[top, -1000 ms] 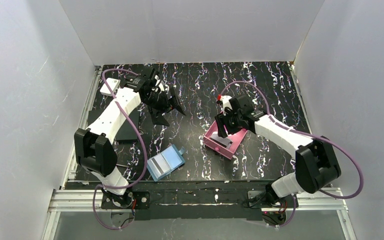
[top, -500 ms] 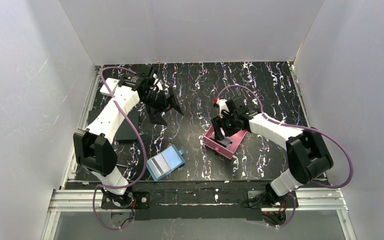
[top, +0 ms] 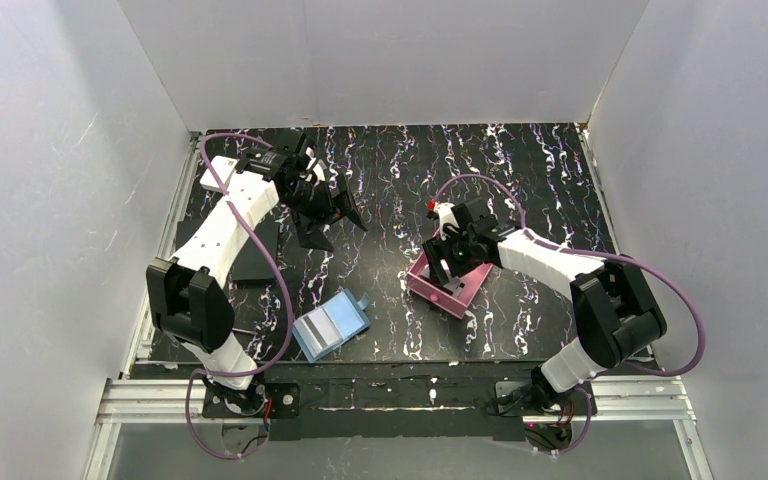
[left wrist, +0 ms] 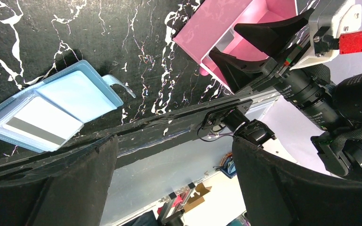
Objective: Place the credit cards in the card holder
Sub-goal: Pick up the credit card from the storage box.
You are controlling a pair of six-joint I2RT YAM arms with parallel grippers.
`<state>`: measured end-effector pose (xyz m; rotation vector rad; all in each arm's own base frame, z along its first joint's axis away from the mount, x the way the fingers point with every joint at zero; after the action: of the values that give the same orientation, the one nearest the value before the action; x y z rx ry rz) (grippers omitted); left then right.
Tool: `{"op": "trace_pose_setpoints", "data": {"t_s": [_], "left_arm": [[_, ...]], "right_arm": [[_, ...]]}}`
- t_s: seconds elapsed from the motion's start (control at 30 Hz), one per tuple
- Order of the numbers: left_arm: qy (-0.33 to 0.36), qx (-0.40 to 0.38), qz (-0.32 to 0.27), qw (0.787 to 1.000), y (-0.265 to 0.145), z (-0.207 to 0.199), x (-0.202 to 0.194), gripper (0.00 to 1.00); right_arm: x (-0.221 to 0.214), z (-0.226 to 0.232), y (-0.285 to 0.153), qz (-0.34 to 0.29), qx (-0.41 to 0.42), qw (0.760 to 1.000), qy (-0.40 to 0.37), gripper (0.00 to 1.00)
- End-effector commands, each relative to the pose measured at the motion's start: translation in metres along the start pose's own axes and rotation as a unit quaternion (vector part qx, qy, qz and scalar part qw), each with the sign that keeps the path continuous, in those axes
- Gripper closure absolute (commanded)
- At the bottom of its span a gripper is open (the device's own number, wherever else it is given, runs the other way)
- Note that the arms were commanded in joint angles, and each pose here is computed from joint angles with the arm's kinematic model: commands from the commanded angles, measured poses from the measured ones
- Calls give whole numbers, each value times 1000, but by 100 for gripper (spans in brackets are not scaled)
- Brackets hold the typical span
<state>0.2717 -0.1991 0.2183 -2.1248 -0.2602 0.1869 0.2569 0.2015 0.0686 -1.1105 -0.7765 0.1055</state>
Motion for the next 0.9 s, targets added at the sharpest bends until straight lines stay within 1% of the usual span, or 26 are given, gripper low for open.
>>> {"op": "trace_pose_setpoints", "data": {"t_s": [0.0, 0.33, 0.4, 0.6, 0.7, 0.87], "left_arm": [[10, -1, -2, 1000, -11, -3, -2, 11], [10, 1, 3, 1000, -10, -2, -2, 11], [10, 1, 4, 1000, -9, -2, -1, 11], [9, 2, 5, 1000, -8, -3, -1, 11], [9, 2, 6, 1000, -8, -3, 0, 11], [10, 2, 5, 1000, -8, -3, 0, 11]], "right_arm": [[-4, -1, 6, 0, 6, 1000, -6, 24], [-12, -5, 9, 14, -6, 1000, -3, 25], [-12, -8, 7, 16, -11, 1000, -19, 26], [-13, -11, 3, 21, -23, 999, -23, 39], [-9, -11, 0, 19, -28, 999, -26, 43], [-2, -6, -7, 10, -18, 999, -28, 52]]}}
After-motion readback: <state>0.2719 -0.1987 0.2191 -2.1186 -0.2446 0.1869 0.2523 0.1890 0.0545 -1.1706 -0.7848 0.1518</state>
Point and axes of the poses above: each gripper's point midway between its finger pads, its own y axis out along the fingers, its own z axis along the line the jaws close on, x = y × z, the point moved 2 cm from there along -y, back along the fingers, and after that the axes turned 1 degree about -y, right-handed, at the moved point
